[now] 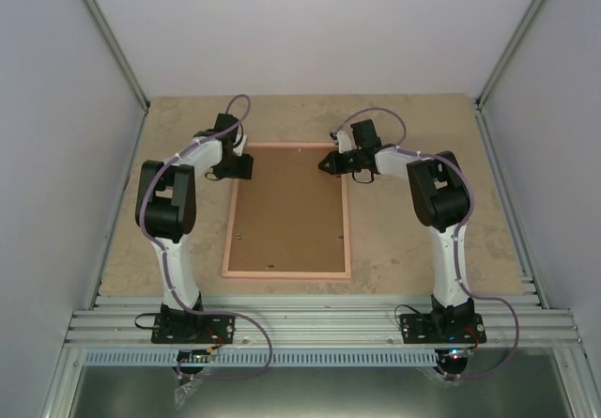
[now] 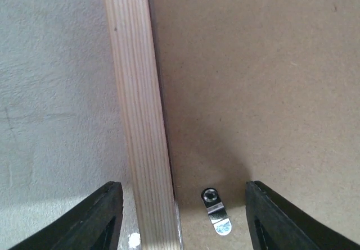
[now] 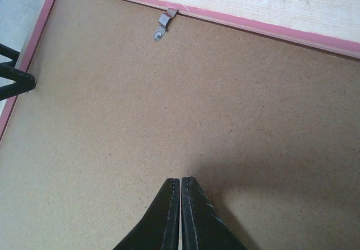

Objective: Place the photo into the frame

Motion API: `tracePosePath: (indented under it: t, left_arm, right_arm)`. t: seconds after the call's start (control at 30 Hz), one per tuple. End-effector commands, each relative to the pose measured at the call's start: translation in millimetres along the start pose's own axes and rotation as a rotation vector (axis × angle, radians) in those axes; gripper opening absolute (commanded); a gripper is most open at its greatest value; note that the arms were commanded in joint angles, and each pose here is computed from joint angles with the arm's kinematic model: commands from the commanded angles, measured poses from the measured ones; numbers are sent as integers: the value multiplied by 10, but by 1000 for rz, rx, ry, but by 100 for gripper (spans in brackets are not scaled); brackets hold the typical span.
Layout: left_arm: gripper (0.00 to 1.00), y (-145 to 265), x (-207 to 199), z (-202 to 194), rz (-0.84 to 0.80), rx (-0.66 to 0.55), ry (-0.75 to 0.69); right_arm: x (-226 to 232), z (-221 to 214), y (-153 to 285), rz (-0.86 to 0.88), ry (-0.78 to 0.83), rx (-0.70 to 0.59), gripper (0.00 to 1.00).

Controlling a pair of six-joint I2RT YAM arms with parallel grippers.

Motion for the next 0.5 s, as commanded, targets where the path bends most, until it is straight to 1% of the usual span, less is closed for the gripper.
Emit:
tracePosePath:
  t: [0.0, 0.1, 0.2, 0.33, 0.47]
  left_arm:
    - [60, -7, 50, 28, 21, -5, 30]
    - [56, -60, 105, -14, 16, 14, 25]
    - [47, -87, 180, -67, 7, 37, 23]
    - [41, -94, 229, -121, 2, 52, 1]
    - [33, -132, 228, -173, -9, 73, -69]
  right_arm:
    - [-158, -198, 31, -69, -40, 61, 6]
    - [-183, -195, 45, -74, -43, 60, 6]
    - [-216, -201, 66, -79, -47, 60, 6]
    - [-263, -201, 90, -85, -54, 56, 6]
    - [-309, -190, 116, -92, -59, 51, 6]
Point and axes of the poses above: each gripper's point midway between its finger pads, its own y axis back along the fingers, its own x axis along the line the jaws close on, z = x × y, the point moved 4 cm from there along y, back along the fingers, and after that the axes turned 8 degrees about y, right-handed, at the moved point
